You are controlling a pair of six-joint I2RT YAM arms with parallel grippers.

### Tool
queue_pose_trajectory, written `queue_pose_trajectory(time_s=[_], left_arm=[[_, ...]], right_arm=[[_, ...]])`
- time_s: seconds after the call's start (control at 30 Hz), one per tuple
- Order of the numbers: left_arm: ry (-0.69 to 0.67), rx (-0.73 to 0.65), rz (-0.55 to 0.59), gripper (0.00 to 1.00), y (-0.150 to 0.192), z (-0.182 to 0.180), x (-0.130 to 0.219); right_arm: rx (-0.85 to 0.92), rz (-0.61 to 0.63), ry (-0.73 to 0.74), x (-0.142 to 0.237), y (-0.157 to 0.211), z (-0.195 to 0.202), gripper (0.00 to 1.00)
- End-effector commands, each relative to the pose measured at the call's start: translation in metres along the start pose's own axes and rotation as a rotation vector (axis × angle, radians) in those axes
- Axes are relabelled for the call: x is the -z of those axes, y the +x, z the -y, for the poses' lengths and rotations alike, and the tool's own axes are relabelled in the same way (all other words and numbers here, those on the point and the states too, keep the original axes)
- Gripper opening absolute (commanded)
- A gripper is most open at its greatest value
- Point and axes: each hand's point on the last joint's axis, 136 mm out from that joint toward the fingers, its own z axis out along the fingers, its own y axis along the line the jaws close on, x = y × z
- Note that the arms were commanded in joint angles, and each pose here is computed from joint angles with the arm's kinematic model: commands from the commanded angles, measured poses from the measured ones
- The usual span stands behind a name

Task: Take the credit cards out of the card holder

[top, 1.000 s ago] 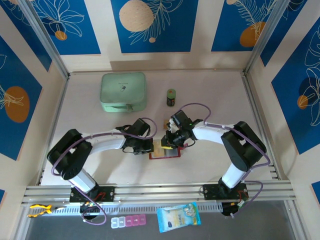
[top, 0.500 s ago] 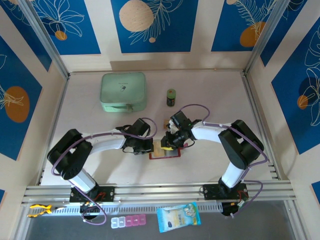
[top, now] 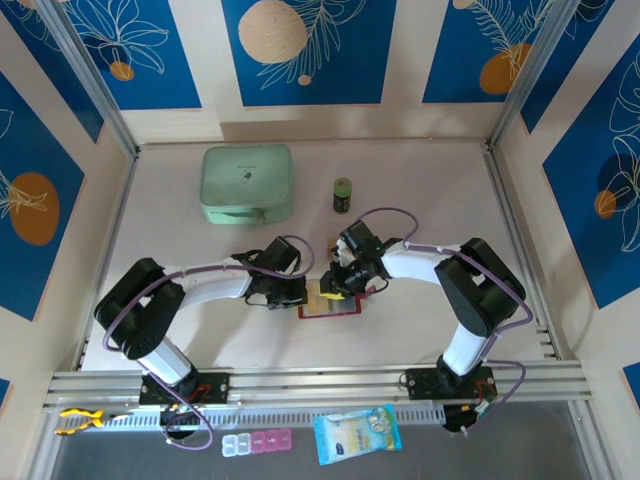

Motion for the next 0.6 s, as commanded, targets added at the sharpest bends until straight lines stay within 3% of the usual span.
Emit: queue_pose_trajectory(time_s=[0.0, 0.57], left_arm=[[-0.039, -0.001, -0.029, 0.02, 0.005, -0.014, -0.006], [-0.041, -0.003, -0.035, 0.02, 0.006, -0.014, -0.006]], right_arm=[[0.013, -0.025, -0.035, -0.003, 0.000, -0.010, 0.24], [0.033, 0.002, 0.100, 0.005, -0.004, 0.004, 0.31]])
